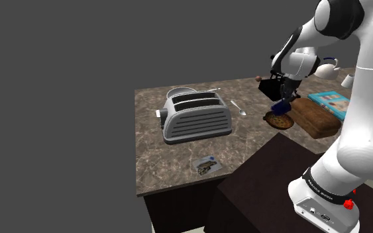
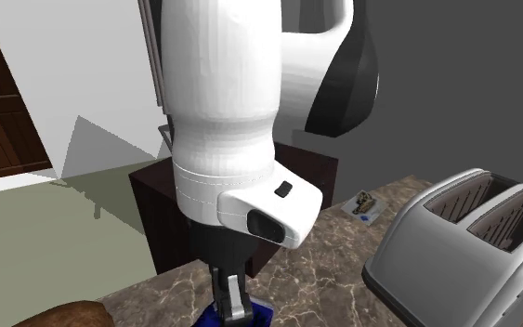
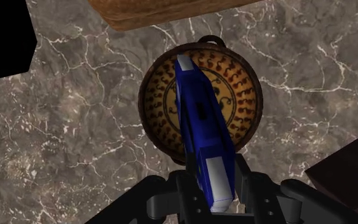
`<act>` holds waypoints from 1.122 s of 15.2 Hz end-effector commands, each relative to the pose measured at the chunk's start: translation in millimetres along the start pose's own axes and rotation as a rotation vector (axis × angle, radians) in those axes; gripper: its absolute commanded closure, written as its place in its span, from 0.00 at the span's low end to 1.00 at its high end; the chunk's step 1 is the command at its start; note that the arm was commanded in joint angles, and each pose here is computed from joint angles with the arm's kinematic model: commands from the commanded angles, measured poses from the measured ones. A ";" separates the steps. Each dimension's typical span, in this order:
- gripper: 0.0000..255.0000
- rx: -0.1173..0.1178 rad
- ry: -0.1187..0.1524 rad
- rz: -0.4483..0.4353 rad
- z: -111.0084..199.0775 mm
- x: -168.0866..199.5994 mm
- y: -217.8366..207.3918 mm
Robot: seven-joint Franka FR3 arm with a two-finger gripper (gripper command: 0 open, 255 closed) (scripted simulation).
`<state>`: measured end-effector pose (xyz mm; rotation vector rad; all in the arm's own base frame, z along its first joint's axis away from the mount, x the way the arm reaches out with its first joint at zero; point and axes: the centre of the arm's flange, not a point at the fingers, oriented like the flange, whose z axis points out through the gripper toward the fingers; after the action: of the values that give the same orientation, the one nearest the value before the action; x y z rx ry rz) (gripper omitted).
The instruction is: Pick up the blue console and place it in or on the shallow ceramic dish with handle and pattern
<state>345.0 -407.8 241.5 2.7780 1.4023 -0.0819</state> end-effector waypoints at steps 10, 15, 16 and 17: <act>1.00 0.000 0.000 0.000 59.0 3.7 0.1; 1.00 0.000 0.000 0.000 69.4 4.3 0.0; 1.00 0.000 0.000 0.000 69.4 4.3 0.1; 1.00 0.000 0.000 0.000 69.4 4.3 0.1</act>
<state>349.3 -408.0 175.7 2.7678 1.4030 -0.0719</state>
